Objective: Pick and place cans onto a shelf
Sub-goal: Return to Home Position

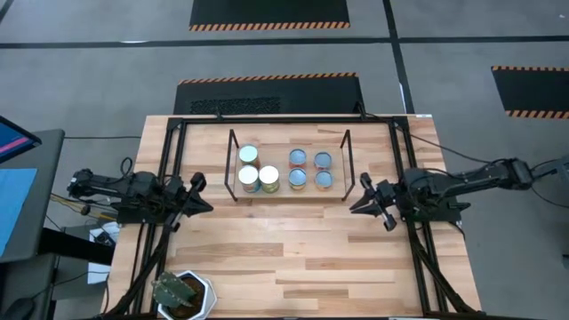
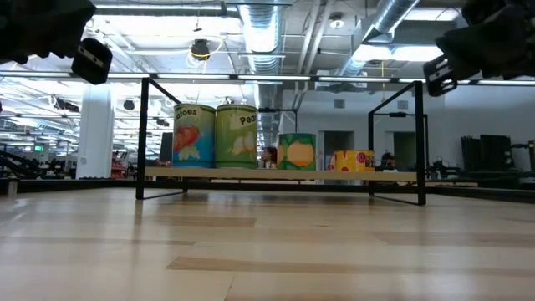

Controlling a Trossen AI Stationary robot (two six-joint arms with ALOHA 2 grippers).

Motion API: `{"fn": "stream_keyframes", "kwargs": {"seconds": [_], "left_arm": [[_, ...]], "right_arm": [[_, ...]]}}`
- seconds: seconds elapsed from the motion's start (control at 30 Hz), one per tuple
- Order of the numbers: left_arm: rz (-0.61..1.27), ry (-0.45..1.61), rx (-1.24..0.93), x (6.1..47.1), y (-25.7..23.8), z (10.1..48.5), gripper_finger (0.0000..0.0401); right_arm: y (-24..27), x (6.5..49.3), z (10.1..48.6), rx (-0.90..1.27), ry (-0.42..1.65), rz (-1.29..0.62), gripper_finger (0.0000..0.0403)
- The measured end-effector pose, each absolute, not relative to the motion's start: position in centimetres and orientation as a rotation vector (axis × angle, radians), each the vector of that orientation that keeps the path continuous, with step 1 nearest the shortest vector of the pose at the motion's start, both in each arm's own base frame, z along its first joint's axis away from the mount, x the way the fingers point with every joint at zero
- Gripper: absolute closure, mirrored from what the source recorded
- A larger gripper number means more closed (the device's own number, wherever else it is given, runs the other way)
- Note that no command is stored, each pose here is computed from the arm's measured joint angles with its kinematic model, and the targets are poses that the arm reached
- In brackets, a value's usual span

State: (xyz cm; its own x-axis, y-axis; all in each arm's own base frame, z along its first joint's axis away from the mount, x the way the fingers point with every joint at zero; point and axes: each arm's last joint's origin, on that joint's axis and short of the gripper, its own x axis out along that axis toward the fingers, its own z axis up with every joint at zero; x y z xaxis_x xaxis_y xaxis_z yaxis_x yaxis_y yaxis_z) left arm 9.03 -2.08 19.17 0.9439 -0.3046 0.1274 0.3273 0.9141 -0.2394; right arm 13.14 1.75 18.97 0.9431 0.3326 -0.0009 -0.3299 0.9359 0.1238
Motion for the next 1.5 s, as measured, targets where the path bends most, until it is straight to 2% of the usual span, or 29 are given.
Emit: {"fn": "stream_keyframes", "kwargs": {"seconds": [0.33, 0.5, 0.83, 1.13, 1.5], "left_arm": [[-0.289, -0.073, -0.257, 9.2, -2.0, 18.6, 0.0400], [-0.286, -0.036, -0.268, 9.5, -2.1, 17.3, 0.0400], [-0.302, -0.023, -0.231, 9.5, -2.1, 17.2, 0.0400], [-0.305, -0.063, 0.024, 9.5, -2.2, 17.2, 0.0400], [-0.168, -0.040, 0.085, 9.6, -1.8, 16.9, 0.0400]], "right_arm": [[1.5, 11.5, 17.2, 0.119, -0.018, 0.326, 0.0336], [1.0, 11.2, 16.7, 0.125, 0.027, 0.268, 0.0336], [0.3, 10.6, 16.0, 0.134, 0.089, 0.192, 0.0336], [0.2, 10.6, 15.9, 0.135, 0.097, 0.184, 0.0336], [0.2, 10.6, 15.8, 0.136, 0.102, 0.185, 0.0336]]}}
